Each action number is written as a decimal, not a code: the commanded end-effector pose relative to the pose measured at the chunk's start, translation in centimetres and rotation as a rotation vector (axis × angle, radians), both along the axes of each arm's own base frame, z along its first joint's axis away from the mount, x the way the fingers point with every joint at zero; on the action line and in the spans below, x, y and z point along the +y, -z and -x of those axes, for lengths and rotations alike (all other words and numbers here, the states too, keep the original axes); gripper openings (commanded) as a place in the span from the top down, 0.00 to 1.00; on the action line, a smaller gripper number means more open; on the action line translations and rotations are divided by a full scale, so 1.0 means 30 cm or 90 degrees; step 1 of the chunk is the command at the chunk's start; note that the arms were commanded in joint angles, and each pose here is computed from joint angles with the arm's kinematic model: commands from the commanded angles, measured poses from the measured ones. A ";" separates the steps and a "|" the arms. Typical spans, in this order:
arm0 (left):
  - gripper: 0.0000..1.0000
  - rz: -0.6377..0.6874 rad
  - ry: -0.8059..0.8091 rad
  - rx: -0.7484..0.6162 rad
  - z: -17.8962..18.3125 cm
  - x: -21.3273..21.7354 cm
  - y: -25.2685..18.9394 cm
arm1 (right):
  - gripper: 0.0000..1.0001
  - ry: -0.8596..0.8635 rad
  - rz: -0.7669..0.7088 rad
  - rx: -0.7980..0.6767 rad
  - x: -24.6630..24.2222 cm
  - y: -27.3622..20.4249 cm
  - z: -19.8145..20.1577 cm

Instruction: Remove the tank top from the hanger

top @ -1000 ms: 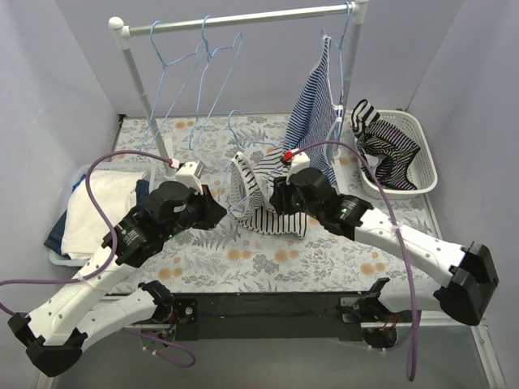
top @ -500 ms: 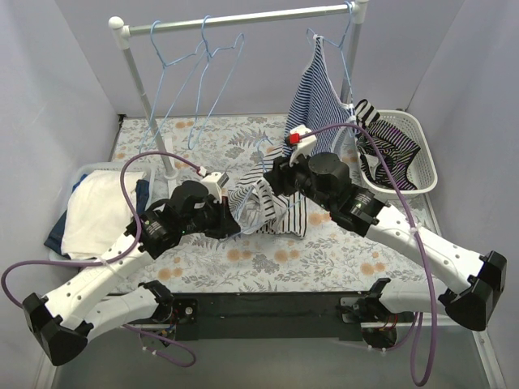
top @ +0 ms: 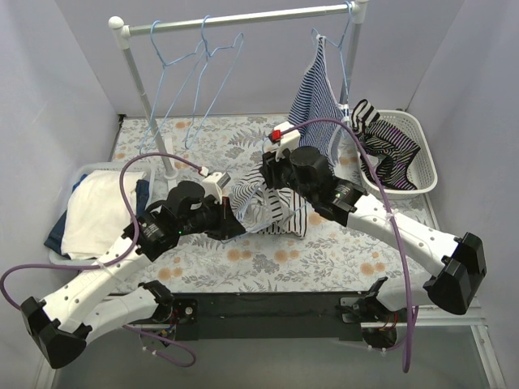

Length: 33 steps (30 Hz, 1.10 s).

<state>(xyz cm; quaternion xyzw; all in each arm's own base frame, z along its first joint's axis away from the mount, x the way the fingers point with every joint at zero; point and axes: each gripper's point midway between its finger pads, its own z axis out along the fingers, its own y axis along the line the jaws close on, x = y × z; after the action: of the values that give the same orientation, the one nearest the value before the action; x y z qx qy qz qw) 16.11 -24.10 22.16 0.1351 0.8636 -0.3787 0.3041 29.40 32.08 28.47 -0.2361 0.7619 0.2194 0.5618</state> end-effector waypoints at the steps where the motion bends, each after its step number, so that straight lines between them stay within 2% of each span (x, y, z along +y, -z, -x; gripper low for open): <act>1: 1.00 0.044 0.039 -0.016 0.037 -0.015 -0.046 | 0.57 0.040 -0.030 -0.043 -0.033 -0.082 -0.066; 2: 1.00 0.044 0.039 -0.015 0.039 -0.014 -0.044 | 0.66 0.040 -0.029 -0.041 -0.036 -0.077 -0.072; 4: 1.00 0.042 0.036 -0.016 0.039 -0.009 -0.041 | 0.75 0.039 -0.028 -0.039 -0.044 -0.071 -0.077; 5: 1.00 0.039 0.034 -0.016 0.037 -0.007 -0.037 | 0.84 0.038 -0.030 -0.040 -0.045 -0.074 -0.078; 8: 1.00 0.035 0.027 -0.017 0.028 -0.007 -0.034 | 0.99 0.020 -0.036 -0.038 -0.036 -0.082 -0.068; 12: 0.99 0.025 0.005 -0.026 0.002 -0.002 -0.029 | 0.99 -0.004 -0.054 -0.041 -0.022 -0.089 -0.049; 13: 0.87 0.020 -0.004 -0.027 -0.006 0.003 -0.026 | 0.99 -0.003 -0.056 -0.041 -0.026 -0.088 -0.047; 14: 0.71 0.008 -0.022 -0.036 -0.024 0.014 -0.023 | 0.99 -0.001 -0.062 -0.047 -0.031 -0.098 -0.044; 15: 0.42 0.000 -0.031 -0.040 -0.031 0.023 -0.024 | 0.99 0.010 -0.058 -0.045 -0.042 -0.084 -0.047; 17: 0.28 -0.021 -0.061 -0.060 -0.061 0.048 -0.024 | 0.99 0.024 -0.053 -0.047 -0.055 -0.078 -0.053; 18: 0.12 -0.031 -0.093 -0.086 -0.093 0.068 -0.043 | 0.99 0.031 -0.041 -0.053 -0.066 -0.076 -0.058; 19: 0.02 -0.037 -0.105 -0.102 -0.111 0.075 -0.054 | 0.99 0.035 -0.033 -0.053 -0.073 -0.070 -0.060; 21: 0.02 -0.054 -0.132 -0.144 -0.160 0.091 -0.085 | 0.99 0.060 -0.010 -0.046 -0.101 -0.049 -0.068; 26: 0.02 -0.074 -0.140 -0.180 -0.256 0.053 -0.113 | 0.99 0.064 0.002 -0.029 -0.150 0.003 -0.026; 30: 0.02 -0.066 -0.135 -0.171 -0.302 0.051 -0.065 | 0.99 0.072 -0.006 -0.026 -0.185 0.003 0.000; 33: 0.02 -0.060 -0.121 -0.126 -0.318 0.053 0.021 | 0.99 0.062 -0.012 -0.025 -0.190 -0.008 0.018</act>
<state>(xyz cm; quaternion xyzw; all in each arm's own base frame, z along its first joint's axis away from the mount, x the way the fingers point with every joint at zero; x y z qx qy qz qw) 24.64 -22.71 23.27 0.0995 0.8550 -0.2811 0.4242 29.10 27.19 26.41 -0.2136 0.7751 0.1838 0.5654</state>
